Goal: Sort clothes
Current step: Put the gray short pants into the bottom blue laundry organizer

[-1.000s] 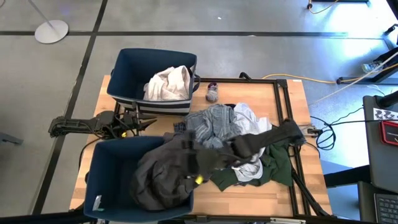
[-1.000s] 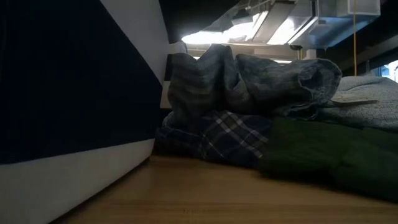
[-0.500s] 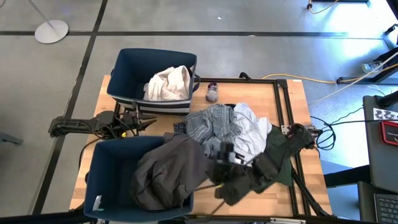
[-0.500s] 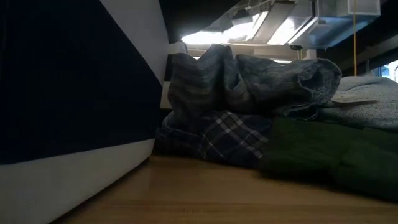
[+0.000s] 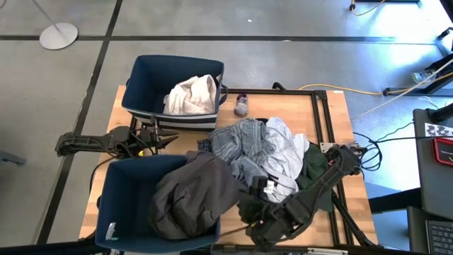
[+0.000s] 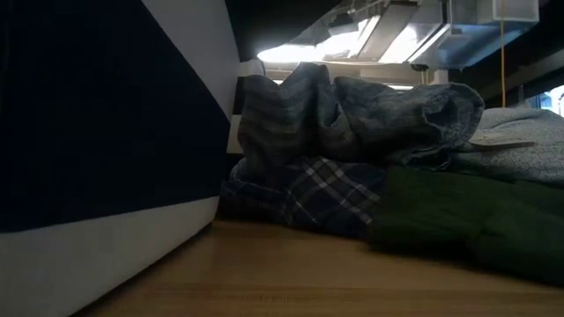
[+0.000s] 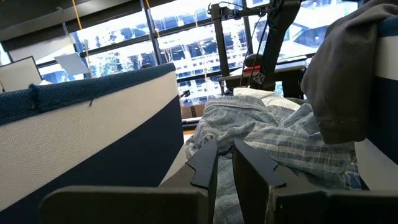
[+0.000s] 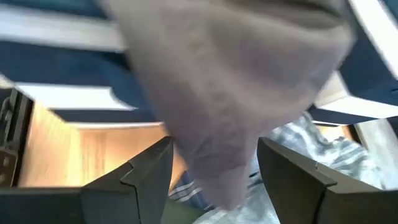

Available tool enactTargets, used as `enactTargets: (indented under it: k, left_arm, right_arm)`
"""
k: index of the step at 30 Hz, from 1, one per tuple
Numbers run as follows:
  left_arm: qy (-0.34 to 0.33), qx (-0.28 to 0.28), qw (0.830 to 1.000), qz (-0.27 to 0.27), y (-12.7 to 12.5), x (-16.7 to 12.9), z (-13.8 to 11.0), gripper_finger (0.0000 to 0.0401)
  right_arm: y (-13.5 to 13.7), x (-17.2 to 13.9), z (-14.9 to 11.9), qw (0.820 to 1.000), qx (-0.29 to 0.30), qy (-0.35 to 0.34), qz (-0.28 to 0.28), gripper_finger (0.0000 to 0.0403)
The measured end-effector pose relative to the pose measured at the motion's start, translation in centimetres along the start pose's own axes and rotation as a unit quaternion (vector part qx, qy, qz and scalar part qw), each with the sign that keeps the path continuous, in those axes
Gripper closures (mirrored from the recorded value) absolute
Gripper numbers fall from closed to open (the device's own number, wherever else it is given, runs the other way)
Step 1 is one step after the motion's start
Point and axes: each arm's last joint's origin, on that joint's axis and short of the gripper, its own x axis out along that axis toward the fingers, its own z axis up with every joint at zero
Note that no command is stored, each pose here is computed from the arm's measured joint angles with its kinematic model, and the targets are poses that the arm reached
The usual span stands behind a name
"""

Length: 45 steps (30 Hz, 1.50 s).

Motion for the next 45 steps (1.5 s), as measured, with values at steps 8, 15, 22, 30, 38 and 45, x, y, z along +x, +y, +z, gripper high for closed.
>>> enactTargets:
  k: [8, 15, 22, 30, 38, 45]
  left_arm:
    - [0.0, 0.001, 1.0, 0.0, 0.0, 0.0, 0.0, 0.0361]
    - [0.0, 0.003, 1.0, 0.0, 0.0, 0.0, 0.0, 0.0361]
    - [0.001, 0.004, 1.0, 0.0, 0.0, 0.0, 0.0, 0.0361]
    - [0.0, 0.004, 1.0, 0.0, 0.0, 0.0, 0.0, 0.0361]
    - [0.0, 0.004, 1.0, 0.0, 0.0, 0.0, 0.0, 0.0361]
    - [0.0, 0.004, 1.0, 0.0, 0.0, 0.0, 0.0, 0.0361]
  right_arm:
    - [0.4, 2.7, -1.3, 0.998, -0.021, -0.007, -0.055, 0.0172]
    - [-0.3, 4.5, -1.8, 0.994, -0.028, -0.009, -0.109, 0.0193]
    - [-1.0, 3.7, -0.6, 0.984, -0.079, -0.039, -0.151, 0.0338]
    - [-2.8, 1.1, 2.6, 0.969, -0.108, -0.088, -0.203, 0.0371]
    - [-4.8, 2.5, 6.4, 0.969, -0.11, -0.137, -0.176, 0.0393]
    - [-5.5, 4.3, 8.9, 0.962, -0.116, -0.24, -0.057, 0.0383]
